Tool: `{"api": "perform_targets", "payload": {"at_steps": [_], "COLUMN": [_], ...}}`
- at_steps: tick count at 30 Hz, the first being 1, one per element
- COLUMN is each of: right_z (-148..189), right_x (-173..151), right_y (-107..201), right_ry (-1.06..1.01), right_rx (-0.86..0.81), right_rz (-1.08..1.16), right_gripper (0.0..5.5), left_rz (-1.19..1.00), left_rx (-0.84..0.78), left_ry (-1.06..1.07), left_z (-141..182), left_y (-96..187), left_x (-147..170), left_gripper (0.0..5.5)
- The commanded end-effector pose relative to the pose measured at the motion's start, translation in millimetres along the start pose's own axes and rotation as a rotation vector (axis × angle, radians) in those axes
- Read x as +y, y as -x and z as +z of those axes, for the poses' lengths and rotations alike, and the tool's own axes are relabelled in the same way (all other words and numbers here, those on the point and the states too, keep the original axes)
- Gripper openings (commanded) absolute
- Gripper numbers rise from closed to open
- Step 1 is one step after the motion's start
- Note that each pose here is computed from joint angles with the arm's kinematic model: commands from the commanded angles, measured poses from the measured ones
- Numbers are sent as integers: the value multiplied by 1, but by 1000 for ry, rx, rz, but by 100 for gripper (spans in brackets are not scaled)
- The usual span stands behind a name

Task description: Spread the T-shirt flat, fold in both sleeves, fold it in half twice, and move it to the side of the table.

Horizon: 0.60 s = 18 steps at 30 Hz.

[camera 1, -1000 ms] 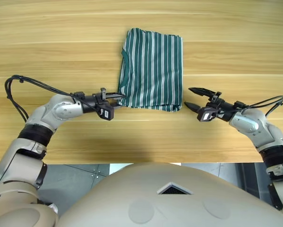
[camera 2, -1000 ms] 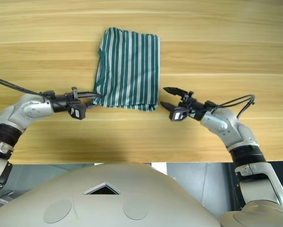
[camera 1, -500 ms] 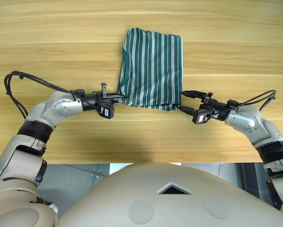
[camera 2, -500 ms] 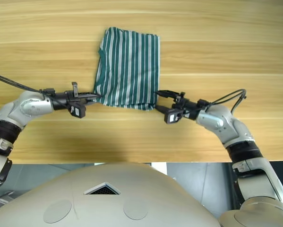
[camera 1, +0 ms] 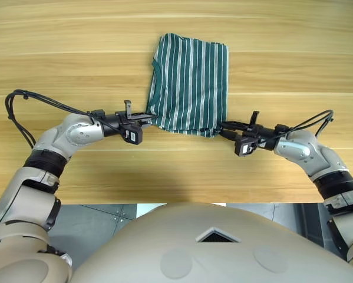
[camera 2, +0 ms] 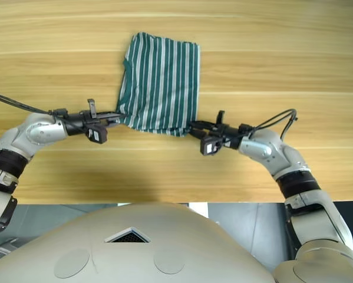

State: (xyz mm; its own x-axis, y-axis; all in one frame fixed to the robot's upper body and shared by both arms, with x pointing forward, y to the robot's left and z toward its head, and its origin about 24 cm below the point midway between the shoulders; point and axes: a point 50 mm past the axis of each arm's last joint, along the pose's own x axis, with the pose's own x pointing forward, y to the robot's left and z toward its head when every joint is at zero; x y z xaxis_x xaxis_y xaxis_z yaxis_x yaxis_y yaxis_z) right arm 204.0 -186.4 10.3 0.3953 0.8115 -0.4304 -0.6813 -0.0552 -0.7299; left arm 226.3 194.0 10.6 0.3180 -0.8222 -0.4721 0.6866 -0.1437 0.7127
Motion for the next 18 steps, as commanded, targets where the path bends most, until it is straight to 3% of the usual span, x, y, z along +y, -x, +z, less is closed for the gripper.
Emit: {"api": "perform_targets", "payload": {"at_steps": [1,11,18], "right_z": [-1,17,43], "right_x": [1,7,31], "right_y": [1,13,45], "right_ry": [-5,-42,-192], "right_rx": [13,-14,35], "right_rz": [7,-43,-75], "right_gripper": [26,4,4], "left_rz": [-202,-174,-76], "left_rx": [124,40,-29], "left_ry": [152,251,423], "left_z": [-10,17,70], "left_y": [1,5,15], "left_x": [-61,-88,-119], "left_gripper": [26,26,26]}}
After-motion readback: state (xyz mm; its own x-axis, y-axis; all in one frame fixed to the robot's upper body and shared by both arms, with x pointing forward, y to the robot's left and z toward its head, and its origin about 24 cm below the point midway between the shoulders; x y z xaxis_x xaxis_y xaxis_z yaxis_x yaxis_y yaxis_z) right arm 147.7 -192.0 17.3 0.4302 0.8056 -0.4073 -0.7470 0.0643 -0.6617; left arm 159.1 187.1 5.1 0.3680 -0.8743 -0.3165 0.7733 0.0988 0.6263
